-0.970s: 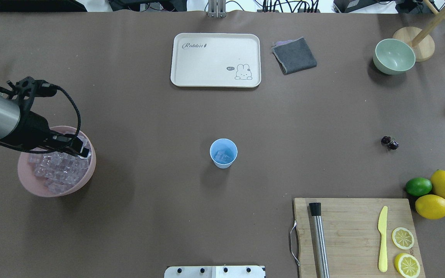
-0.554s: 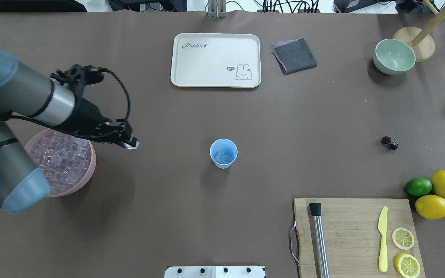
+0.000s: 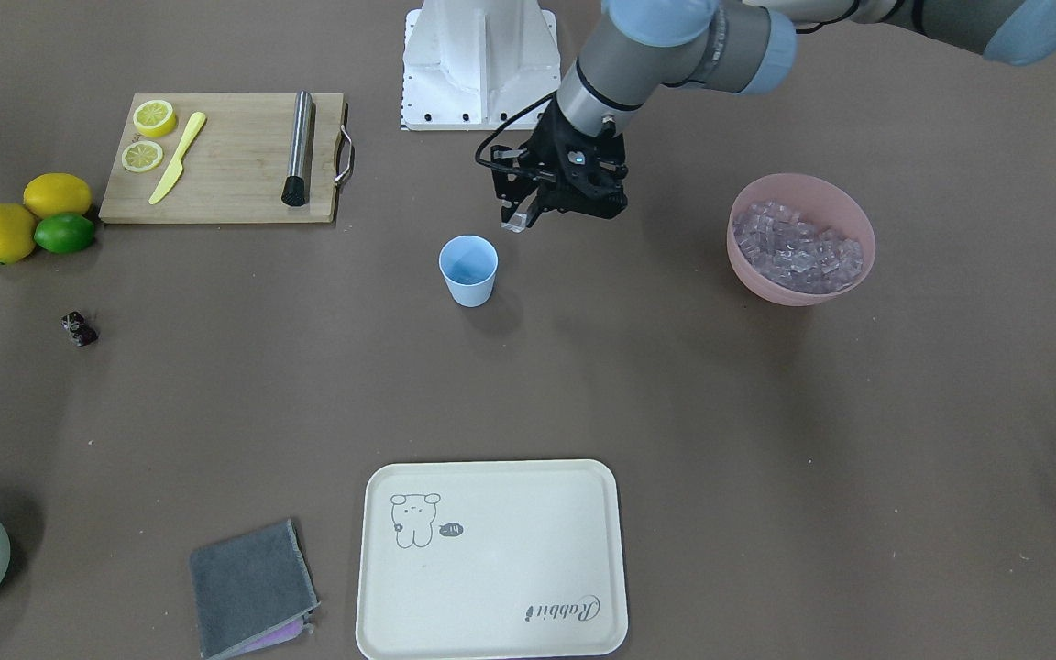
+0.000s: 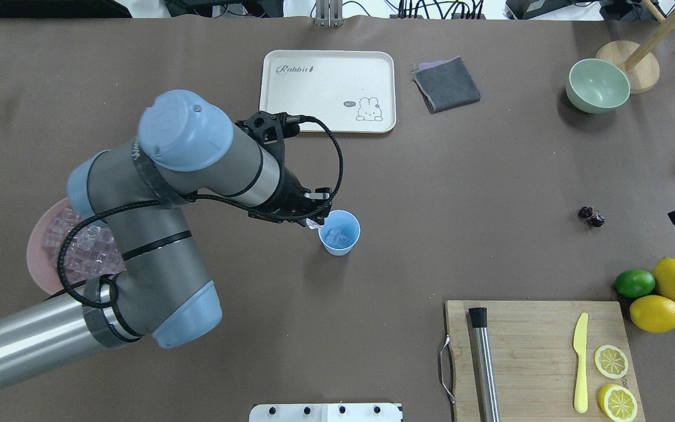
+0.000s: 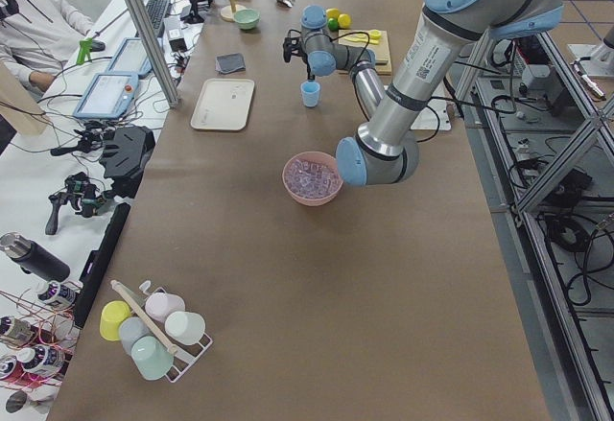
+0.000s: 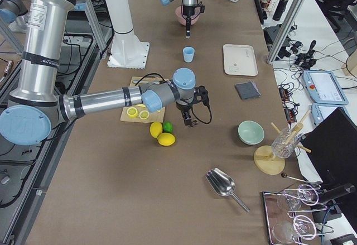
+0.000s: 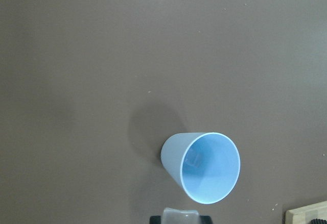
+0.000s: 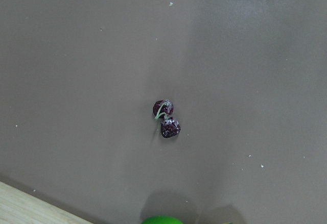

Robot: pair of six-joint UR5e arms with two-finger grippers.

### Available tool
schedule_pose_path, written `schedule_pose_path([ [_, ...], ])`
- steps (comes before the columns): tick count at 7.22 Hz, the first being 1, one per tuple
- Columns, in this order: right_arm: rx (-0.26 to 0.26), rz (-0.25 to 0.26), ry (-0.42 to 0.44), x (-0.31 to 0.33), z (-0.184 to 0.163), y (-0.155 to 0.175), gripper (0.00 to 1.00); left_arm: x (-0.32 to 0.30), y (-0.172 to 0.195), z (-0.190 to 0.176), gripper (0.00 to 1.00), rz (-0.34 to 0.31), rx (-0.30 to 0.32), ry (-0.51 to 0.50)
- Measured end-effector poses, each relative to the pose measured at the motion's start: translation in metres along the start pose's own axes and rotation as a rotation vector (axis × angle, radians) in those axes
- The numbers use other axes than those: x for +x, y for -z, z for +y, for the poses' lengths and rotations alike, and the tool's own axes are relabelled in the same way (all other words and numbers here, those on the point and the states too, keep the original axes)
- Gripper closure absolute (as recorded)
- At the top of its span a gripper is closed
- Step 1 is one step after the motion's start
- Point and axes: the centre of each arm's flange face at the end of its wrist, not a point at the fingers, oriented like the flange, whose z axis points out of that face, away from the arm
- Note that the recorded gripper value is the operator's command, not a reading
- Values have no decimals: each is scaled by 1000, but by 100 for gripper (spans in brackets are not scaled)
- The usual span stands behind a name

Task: Put ice and cherries in cup
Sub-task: 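Carry the ice cube with the left gripper over the blue cup, then hold the ice over the cup while the right gripper grasps the cherries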

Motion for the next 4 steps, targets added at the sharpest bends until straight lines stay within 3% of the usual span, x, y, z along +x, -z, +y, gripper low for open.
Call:
schedule_pose_path([
  [1,-2,1,-1,1,-1,-2,0,9,-10,-1,63,-8,3,-2],
  [2,-6,3,-4,3,-1,-4,0,16,-17,0,4,-13,14,-6],
  [4,-19,11,2,2,-4,-13,0,21,-24,-2,3,-25,44,-12],
])
